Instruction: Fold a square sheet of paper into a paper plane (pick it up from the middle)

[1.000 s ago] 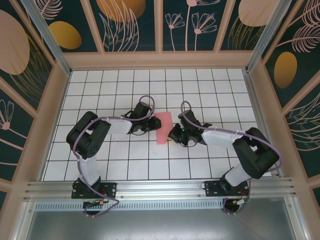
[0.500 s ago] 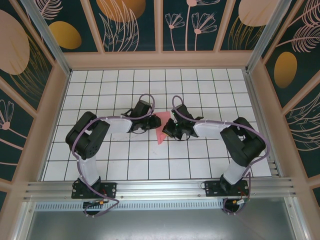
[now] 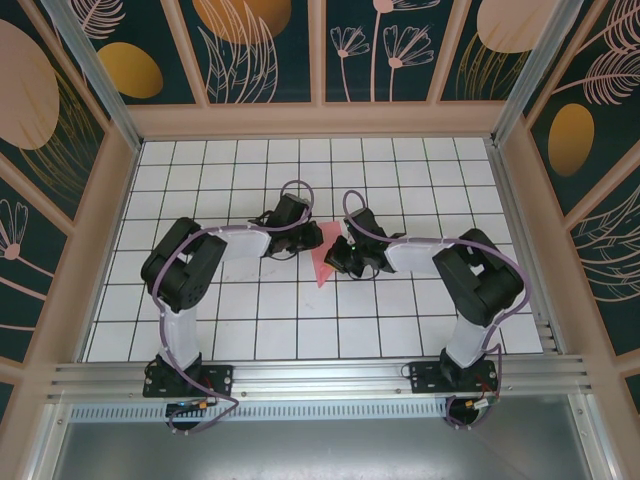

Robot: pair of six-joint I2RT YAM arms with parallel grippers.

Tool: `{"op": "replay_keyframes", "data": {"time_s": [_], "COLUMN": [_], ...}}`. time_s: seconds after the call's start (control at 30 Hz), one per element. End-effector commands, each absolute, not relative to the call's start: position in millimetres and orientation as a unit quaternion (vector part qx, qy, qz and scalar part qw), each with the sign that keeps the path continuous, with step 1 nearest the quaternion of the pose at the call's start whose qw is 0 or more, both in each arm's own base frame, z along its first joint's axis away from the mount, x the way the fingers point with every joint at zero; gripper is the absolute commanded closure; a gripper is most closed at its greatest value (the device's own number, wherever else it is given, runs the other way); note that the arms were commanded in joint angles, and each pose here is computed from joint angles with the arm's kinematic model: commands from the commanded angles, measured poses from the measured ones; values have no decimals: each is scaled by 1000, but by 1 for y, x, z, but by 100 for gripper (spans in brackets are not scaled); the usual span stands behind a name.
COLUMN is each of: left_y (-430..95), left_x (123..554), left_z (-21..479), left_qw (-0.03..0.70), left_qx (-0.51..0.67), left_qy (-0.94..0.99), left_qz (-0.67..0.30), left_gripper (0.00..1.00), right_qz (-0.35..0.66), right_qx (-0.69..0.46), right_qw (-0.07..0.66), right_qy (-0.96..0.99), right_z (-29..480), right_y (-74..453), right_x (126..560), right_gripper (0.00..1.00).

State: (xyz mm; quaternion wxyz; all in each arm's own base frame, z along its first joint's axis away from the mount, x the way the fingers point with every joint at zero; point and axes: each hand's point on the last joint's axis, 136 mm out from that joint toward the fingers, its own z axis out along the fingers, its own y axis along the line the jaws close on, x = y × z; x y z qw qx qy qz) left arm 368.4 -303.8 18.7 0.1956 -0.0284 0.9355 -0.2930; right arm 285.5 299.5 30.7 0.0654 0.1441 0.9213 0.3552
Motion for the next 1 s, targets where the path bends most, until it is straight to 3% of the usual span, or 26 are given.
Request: {"op": "replay_keyframes", "data": {"time_s": [0.0, 0.97], "left_y": [-303, -304], "left_x": [367, 360], "left_z": [8, -6], "left_qw": [182, 157], "left_qx": [-21, -19], "left_qy": [945, 950], "left_qz": [-270, -269], "left_gripper": [85, 87], "right_qz": [370, 379], "right_qx": [126, 112], "right_qw": [74, 62], "right_qy": [917, 916], "right_z": [37, 25], "right_y": [307, 310], "right_x": [295, 297], "right_gripper": [97, 97]}}
